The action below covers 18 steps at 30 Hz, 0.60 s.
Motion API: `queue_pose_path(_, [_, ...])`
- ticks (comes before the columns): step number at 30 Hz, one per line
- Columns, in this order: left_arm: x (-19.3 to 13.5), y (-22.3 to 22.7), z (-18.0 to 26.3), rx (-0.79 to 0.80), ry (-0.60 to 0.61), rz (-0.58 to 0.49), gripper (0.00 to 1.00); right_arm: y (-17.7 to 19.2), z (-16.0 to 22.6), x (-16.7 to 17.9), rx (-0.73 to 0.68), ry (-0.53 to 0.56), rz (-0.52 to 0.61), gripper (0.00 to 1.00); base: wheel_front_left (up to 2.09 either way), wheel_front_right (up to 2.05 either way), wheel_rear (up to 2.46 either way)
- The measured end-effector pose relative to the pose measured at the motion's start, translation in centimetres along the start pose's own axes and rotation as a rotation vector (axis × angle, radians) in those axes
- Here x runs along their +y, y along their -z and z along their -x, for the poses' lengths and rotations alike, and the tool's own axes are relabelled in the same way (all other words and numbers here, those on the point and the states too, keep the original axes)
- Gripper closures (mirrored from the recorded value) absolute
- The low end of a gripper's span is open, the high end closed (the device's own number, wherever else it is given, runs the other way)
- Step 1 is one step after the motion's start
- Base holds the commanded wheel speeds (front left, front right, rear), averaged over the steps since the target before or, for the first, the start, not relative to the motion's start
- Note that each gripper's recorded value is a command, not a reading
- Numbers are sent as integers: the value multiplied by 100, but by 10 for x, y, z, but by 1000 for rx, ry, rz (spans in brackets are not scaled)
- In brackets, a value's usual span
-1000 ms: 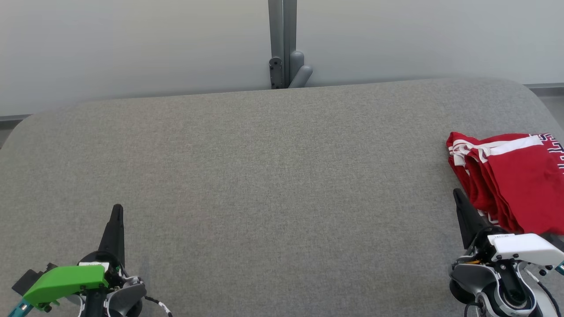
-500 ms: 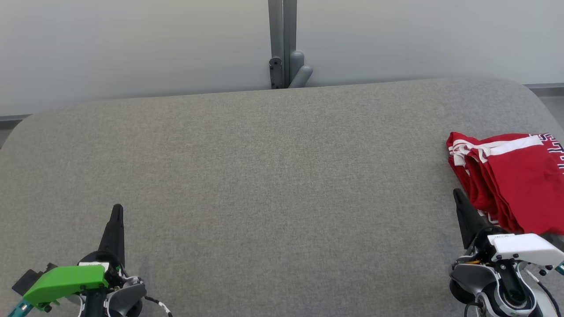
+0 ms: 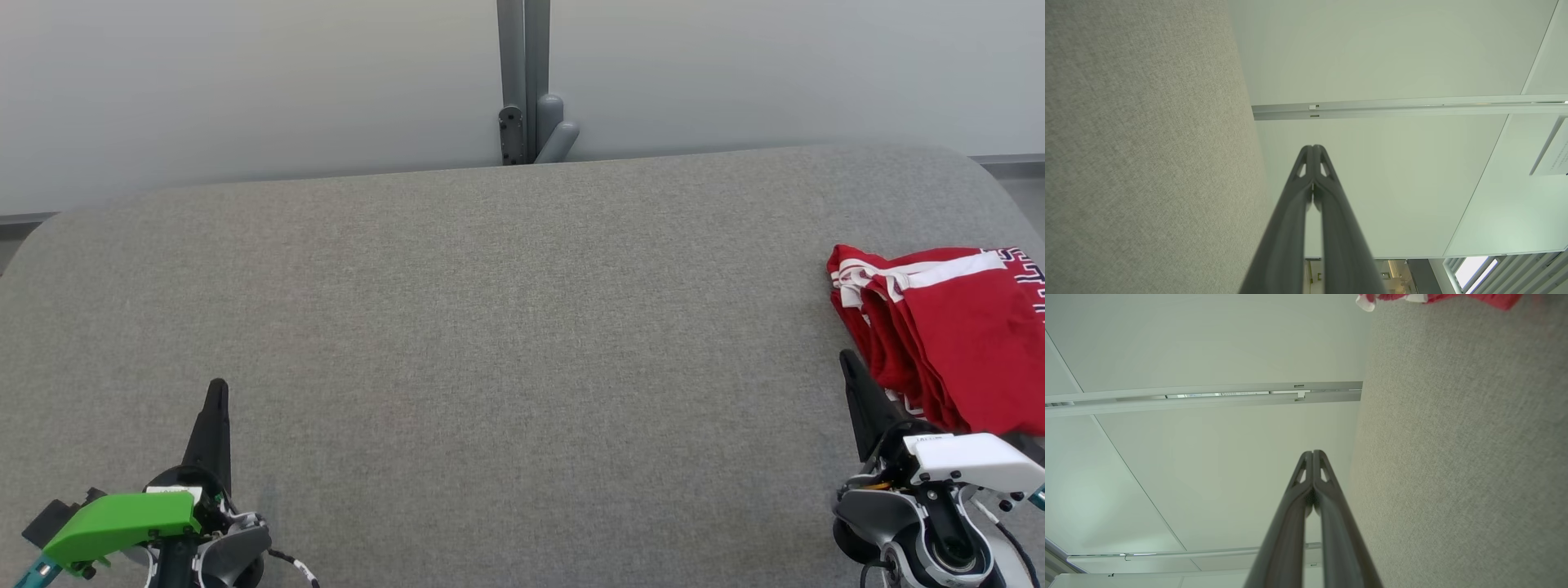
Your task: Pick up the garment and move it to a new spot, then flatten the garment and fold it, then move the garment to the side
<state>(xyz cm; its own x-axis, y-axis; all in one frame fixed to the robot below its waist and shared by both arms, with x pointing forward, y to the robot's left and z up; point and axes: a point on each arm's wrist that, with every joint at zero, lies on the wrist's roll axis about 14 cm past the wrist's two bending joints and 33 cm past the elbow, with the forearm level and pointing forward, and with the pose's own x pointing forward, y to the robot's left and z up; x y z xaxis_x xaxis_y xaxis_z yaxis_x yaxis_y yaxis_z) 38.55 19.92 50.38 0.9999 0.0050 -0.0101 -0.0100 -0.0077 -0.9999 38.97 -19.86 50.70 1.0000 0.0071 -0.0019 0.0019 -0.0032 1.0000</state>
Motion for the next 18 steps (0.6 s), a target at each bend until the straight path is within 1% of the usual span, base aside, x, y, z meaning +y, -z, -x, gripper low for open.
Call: queue_pose_path(18, [0, 0, 0, 0, 0, 0, 100, 0, 0, 0, 0, 0, 0, 100, 0, 0, 0])
